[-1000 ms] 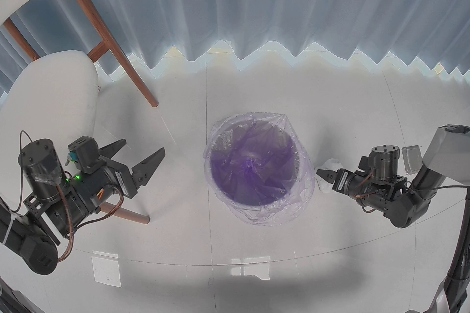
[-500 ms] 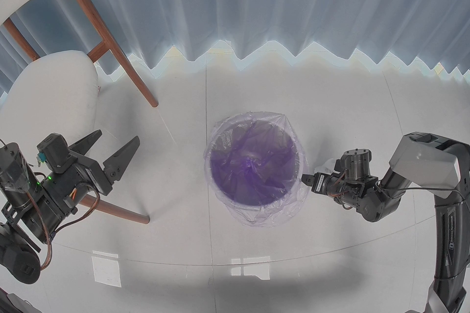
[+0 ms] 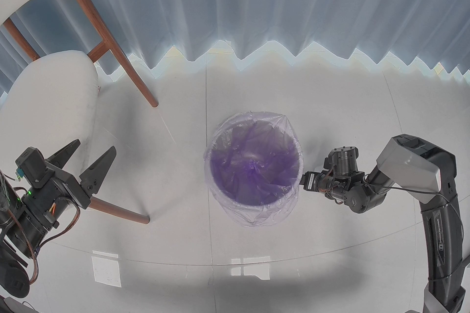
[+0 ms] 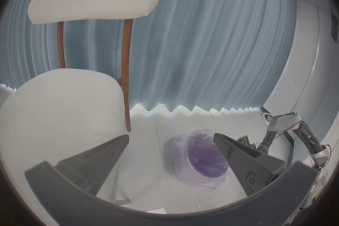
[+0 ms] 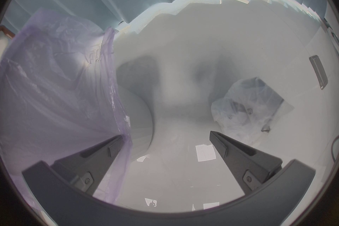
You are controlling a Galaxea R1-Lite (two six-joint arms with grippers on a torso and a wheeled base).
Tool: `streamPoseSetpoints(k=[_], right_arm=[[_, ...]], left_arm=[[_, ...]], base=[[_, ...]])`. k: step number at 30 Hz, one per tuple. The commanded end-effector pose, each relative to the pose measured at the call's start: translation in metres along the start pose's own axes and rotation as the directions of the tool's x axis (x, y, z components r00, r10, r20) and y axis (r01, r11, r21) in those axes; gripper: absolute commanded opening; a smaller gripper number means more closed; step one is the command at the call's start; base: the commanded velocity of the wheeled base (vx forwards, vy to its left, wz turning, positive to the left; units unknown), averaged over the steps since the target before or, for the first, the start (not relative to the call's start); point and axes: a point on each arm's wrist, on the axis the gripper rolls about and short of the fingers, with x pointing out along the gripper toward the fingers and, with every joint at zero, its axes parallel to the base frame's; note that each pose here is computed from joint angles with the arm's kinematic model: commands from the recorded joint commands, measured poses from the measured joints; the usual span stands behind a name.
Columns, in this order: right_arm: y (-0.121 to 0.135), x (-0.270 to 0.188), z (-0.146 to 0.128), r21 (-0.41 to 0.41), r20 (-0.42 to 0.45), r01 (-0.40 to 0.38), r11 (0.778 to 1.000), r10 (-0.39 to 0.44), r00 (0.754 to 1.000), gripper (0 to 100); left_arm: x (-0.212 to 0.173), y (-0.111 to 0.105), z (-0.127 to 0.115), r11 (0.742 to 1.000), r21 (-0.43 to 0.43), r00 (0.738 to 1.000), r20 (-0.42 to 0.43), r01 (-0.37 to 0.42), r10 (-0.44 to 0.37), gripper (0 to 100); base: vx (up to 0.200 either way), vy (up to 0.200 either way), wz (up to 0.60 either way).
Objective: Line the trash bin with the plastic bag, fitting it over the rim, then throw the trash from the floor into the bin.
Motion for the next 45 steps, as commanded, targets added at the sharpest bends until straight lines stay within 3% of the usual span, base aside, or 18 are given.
streamPoseSetpoints(k=[1,7,13,20,26,29,33,39,45], right_arm=[[-0.006,0.018,-0.012,-0.005,-0.029,0.014,1.0,-0.014,0.999,100],[-0.006,0.022,-0.011,-0.011,-0.043,0.021,1.0,-0.021,0.999,100],[0.003,-0.007,0.008,0.008,-0.017,0.008,1.0,-0.007,1.0,100],[0.013,-0.064,0.029,0.131,0.002,-0.008,0.991,0.008,1.0,100],[0.0,-0.084,0.045,0.182,0.042,0.016,0.983,-0.024,0.999,100],[-0.019,-0.092,0.067,0.207,0.104,0.047,0.977,-0.07,0.992,100],[-0.037,-0.088,0.073,0.224,0.094,0.091,0.97,-0.114,0.989,100],[-0.07,-0.074,0.079,0.17,0.063,0.171,0.97,-0.184,0.981,100],[-0.086,-0.045,0.062,0.008,0.044,0.188,0.982,-0.188,0.981,100]], left_arm=[[-0.013,0.0,0.002,1.0,0.002,1.0,0.017,-0.007,0.007,100],[-0.019,-0.001,-0.001,1.0,0.006,1.0,0.009,-0.006,0.006,100],[-0.016,0.0,0.003,1.0,0.009,1.0,0.028,-0.008,0.007,100],[-0.016,0.0,0.003,1.0,0.01,1.0,0.028,-0.008,0.007,100],[-0.017,0.0,0.002,1.0,0.008,1.0,0.02,-0.008,0.008,100],[-0.018,0.0,0.0,1.0,0.004,1.0,0.011,-0.009,0.009,100],[-0.024,-0.001,-0.008,1.0,-0.002,1.0,-0.025,-0.006,0.006,100],[-0.032,0.0,-0.012,1.0,0.003,0.999,-0.041,-0.015,0.015,100],[-0.042,0.008,-0.009,0.995,0.015,0.995,-0.01,-0.104,0.104,100]], base=[[0.0,0.0,0.0],[0.0,0.0,0.0],[0.0,0.0,0.0],[0.0,0.0,0.0],[0.0,0.0,0.0],[0.0,0.0,0.0],[0.0,0.0,0.0],[0.0,0.0,0.0],[0.0,0.0,0.0]])
